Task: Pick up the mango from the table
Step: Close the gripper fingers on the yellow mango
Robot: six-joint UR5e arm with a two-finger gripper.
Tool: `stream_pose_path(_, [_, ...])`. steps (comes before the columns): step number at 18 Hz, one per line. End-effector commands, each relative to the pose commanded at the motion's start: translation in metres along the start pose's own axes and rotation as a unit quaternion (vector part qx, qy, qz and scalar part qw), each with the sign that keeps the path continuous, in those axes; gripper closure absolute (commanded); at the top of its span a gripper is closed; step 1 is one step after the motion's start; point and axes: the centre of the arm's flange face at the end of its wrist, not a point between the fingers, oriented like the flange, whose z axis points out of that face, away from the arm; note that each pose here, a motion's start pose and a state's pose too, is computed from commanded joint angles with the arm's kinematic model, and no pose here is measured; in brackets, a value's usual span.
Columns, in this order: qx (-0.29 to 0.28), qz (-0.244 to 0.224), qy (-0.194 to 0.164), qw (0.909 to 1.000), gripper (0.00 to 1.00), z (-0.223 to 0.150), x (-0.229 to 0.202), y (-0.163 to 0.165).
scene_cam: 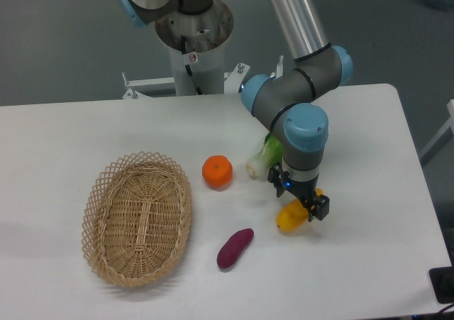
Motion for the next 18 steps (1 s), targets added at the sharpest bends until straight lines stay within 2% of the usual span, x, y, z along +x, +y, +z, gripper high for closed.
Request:
stream_pose_path(3, [-0.001,0.001,-0.001,1.0,0.31,-0.001,-0.002,0.0])
stream_pose_path(7, [0.0,0.0,-0.004,1.0,0.5,-0.003,-0.003,-0.001])
stream_pose_path(13, [0.007,-0.001,-0.023,0.9997,0.56,-0.025,-0.011,-0.001])
stream_pose_path(16, [0.018,-0.003,-0.044,0.9989,0.56,-0.055,-0.016,0.002])
stream_pose_path(18, [0.045,-0.003,-0.058,0.9973,0.55,-0.079,-0.018,-0.004])
